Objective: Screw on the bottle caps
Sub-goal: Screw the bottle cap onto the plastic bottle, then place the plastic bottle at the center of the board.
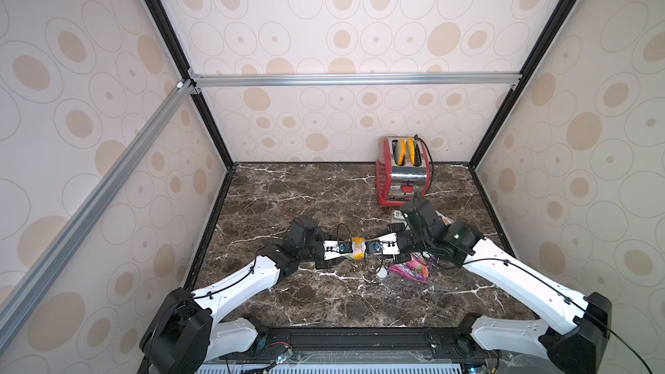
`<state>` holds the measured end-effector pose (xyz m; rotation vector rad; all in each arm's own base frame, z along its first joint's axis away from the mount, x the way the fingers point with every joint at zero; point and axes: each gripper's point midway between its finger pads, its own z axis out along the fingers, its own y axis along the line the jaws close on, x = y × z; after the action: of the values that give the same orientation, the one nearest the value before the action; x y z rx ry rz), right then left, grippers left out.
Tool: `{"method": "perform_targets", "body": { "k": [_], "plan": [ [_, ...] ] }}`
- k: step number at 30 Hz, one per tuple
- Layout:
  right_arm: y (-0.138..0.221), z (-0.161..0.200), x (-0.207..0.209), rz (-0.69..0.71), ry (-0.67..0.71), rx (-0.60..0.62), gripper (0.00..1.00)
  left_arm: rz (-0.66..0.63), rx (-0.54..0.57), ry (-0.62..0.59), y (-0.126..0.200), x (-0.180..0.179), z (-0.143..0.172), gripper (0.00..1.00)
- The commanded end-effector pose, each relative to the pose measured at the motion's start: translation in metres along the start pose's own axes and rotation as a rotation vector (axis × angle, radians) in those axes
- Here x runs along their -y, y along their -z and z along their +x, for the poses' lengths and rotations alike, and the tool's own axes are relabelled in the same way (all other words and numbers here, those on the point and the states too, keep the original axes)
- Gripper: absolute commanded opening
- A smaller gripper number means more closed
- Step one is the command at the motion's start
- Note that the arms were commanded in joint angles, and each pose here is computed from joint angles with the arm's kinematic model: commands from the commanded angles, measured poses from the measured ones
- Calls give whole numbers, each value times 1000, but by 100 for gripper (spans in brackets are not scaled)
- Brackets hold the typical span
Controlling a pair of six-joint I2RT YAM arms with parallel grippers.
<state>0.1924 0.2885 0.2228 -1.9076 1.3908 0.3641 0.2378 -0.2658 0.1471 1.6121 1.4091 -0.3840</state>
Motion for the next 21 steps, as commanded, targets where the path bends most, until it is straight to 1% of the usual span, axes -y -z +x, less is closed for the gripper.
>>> {"method": "perform_targets", "body": {
  "k": [1,2,4,6,7,8,10,11,12,14,16,19,21],
  "plan": [
    [1,-11,20,-36,-463,53,0,-121,170,-127,15,-18,-45,31],
    [1,-10,21,-60,-527,49,0,-147,180,-139,18,-21,-46,32],
    [0,-13,18,-107,-599,52,0,-164,178,-146,20,-22,-46,32],
    [3,-22,18,-135,-617,76,0,-171,157,-130,17,-23,-41,31],
    [7,-26,21,-127,-611,93,0,-187,147,-115,15,-27,-38,31],
    [13,-29,26,-91,-610,112,6,-202,133,-97,12,-30,-33,31],
    [28,-35,42,-18,-638,187,27,-240,121,-53,8,-38,-27,31],
    [35,-36,50,24,-671,237,39,-274,127,-16,7,-45,-26,31],
    [42,-37,59,67,-702,281,46,-289,137,11,7,-48,-26,31],
    [51,-41,71,127,-760,388,53,-335,175,82,8,-58,-30,31],
    [52,-43,78,158,-817,468,58,-332,217,130,8,-60,-36,31],
    [47,-50,83,136,-871,580,65,-312,264,200,8,-62,-44,31],
    [42,-53,85,126,-878,603,66,-297,288,234,7,-61,-47,31]
  ]
}}
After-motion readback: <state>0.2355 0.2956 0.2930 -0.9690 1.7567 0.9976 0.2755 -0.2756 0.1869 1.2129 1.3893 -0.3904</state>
